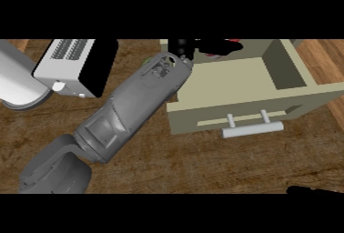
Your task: Pick up the can, place it into the drawer and close the drawer
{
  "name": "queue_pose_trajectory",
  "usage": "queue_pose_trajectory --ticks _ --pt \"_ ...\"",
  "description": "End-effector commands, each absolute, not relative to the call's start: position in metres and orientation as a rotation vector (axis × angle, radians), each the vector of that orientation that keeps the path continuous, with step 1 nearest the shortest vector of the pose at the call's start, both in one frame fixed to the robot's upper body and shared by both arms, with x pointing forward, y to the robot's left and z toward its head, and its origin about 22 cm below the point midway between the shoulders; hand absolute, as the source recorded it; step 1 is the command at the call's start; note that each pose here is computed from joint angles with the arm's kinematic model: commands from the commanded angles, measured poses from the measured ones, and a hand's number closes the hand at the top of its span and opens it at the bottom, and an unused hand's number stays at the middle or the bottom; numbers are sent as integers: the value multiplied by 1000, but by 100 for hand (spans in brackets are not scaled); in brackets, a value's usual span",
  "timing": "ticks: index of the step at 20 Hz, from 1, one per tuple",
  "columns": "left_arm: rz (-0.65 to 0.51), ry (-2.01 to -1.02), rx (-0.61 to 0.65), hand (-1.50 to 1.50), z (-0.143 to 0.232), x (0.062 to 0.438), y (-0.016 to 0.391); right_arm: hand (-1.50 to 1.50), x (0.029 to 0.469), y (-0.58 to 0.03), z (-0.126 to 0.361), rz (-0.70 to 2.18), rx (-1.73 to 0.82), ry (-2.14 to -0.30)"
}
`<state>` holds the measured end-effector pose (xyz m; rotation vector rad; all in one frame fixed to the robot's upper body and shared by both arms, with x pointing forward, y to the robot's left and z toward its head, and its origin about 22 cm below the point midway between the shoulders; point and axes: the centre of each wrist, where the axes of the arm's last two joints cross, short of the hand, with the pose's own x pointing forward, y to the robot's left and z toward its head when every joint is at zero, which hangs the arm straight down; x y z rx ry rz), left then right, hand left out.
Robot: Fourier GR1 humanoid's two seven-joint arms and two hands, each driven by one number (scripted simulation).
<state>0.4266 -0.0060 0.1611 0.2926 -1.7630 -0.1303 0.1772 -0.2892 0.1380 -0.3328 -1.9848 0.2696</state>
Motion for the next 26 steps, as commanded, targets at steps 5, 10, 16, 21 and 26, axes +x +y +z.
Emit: queue_pose_trajectory --ticks 5,10,16,21,26 --pt "-50 -1800 237 -150 177 424 -14 -150 187 -281 157 493 -497 -2049" --pt "-20 -1800 231 -150 179 419 -19 -150 201 -275 153 656 -667 -1972" --pt "-61 -1811 228 -150 186 419 -23 -150 219 -254 133 845 -846 -1889" --pt "-62 -1793 193 -150 198 421 -19 -150 233 -223 109 965 -949 -1777" --pt "-46 -1793 227 -150 210 426 1 -150 263 -229 67 1004 -1036 -1698"
